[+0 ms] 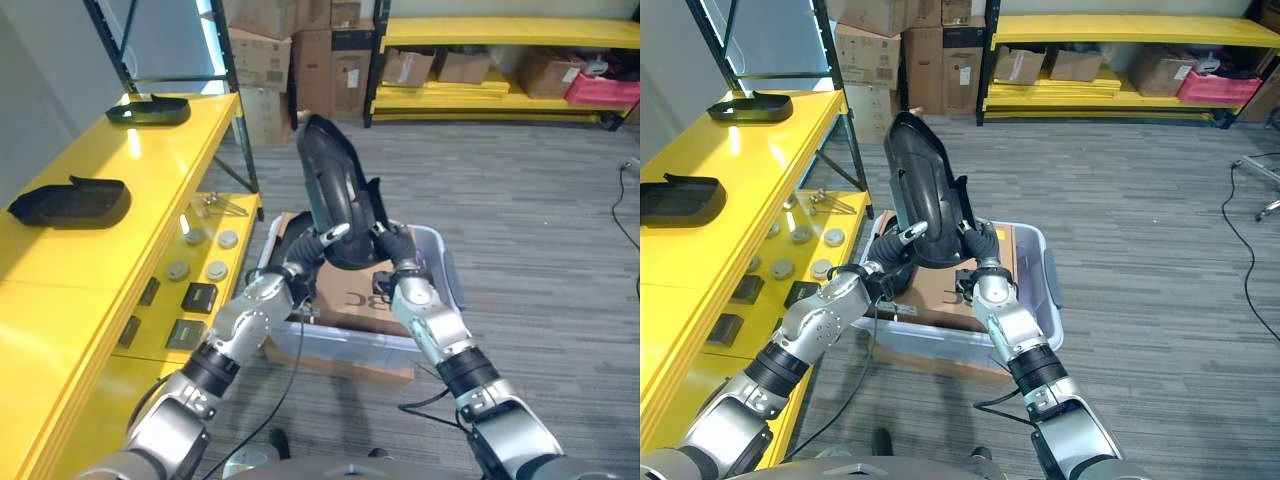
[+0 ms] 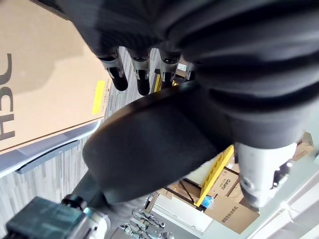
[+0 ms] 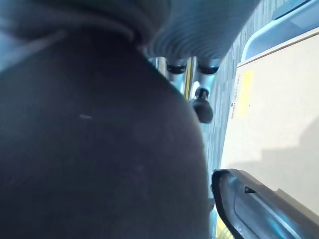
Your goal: Move parts from the plastic box to the shelf.
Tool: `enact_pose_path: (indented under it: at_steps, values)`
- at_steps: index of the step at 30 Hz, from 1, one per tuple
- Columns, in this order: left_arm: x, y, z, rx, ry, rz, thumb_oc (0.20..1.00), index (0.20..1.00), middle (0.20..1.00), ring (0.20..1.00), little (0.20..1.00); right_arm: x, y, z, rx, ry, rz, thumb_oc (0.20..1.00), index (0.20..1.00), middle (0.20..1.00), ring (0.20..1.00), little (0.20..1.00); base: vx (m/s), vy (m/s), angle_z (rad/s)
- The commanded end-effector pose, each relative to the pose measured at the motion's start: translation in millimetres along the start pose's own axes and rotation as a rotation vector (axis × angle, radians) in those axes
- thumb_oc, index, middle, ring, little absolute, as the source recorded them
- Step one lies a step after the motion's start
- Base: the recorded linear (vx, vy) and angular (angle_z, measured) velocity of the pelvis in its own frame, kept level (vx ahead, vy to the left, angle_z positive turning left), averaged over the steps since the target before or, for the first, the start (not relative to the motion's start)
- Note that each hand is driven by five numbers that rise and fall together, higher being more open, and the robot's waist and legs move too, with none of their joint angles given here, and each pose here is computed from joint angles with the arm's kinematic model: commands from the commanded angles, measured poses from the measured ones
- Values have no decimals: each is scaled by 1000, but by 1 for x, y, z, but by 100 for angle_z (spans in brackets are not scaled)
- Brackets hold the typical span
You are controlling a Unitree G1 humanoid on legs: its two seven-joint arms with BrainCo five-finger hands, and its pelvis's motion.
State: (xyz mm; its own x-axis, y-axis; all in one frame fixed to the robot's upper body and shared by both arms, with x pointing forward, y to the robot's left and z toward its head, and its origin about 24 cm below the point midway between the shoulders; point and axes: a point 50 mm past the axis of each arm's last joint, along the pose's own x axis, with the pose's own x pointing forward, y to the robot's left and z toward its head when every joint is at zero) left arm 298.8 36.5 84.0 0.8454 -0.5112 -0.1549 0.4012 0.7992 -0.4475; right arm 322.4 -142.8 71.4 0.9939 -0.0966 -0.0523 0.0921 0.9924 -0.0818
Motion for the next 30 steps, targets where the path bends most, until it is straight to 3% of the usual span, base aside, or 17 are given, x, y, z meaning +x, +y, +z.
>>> enact_pose_path:
  at_steps: [1,10,11,12,13,23,30]
  values:
    - [17,-53,13,44,-42,-175,1000,1000,1000,1000,1000,10,37,46,55,-160,136,200,200,200,200,200,0,0,0]
    - [18,-55,19,149,-106,-152,1000,1000,1000,1000,1000,6,52,46,40,-143,194,200,200,200,200,200,0,0,0]
    - [17,-55,23,200,-132,-157,382,382,382,382,382,5,54,46,36,-141,203,200,200,200,200,200,0,0,0]
    - [17,-54,23,209,-136,-157,235,235,235,235,235,5,54,46,36,-140,205,200,200,200,200,200,0,0,0]
    - [17,-54,25,228,-145,-160,200,200,200,200,200,5,55,45,33,-139,209,200,200,200,200,200,0,0,0]
    - [10,-43,49,489,-241,-109,200,200,200,200,200,4,55,45,18,-126,214,200,200,200,200,200,0,0,0]
    - [6,-36,53,531,-242,-112,200,200,200,200,200,4,54,45,20,-124,210,200,200,200,200,200,0,0,0]
